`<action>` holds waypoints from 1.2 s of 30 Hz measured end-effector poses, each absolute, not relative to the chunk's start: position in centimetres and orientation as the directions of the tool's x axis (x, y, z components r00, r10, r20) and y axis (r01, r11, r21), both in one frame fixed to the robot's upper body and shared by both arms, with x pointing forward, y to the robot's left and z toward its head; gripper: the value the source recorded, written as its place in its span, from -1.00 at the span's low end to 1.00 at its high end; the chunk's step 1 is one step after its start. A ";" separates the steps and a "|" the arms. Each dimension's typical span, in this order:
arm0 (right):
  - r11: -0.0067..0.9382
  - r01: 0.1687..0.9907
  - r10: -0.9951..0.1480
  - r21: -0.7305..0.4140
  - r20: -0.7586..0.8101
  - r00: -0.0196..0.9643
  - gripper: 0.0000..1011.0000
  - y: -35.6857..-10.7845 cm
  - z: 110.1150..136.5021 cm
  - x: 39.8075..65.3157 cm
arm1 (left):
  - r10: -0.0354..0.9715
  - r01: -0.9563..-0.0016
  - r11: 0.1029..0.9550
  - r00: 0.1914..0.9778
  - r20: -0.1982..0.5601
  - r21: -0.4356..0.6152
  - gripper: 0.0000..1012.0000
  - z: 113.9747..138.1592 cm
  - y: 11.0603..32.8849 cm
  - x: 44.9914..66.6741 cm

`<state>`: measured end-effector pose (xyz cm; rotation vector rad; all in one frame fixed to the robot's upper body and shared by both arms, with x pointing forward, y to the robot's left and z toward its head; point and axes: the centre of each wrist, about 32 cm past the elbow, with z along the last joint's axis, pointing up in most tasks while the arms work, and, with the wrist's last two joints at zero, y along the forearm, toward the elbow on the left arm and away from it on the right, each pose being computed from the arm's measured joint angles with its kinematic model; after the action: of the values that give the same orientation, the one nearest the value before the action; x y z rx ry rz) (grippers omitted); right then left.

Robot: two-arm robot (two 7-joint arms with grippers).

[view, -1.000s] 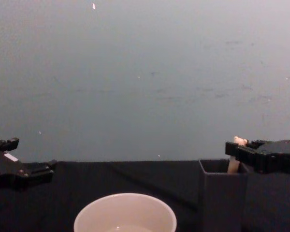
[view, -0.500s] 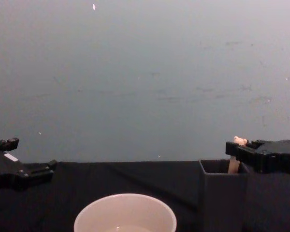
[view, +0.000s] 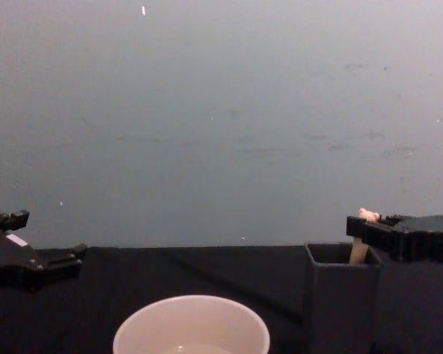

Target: Pick up the stirring spoon with one hand, stir inside the cup, then place it back in its original position.

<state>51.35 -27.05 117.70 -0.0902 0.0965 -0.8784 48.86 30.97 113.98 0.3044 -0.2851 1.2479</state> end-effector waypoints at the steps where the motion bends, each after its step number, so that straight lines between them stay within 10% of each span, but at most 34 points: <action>1: 0.635 0.763 -0.772 -0.124 -0.062 0.633 -0.57 -27.1 117.8 51.4 | 0.880 -0.955 0.287 0.292 0.374 0.070 0.98 114.0 31.0 48.9; 36: 0.656 0.748 -0.753 -0.107 -0.170 0.636 -0.57 -27.6 119.7 51.3 | 0.880 -0.955 0.287 0.292 0.374 0.070 0.98 114.0 31.0 48.9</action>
<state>51.26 -27.57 119.75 -0.0270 0.2066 -0.8570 48.86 30.97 113.98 0.3045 -0.2851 1.2479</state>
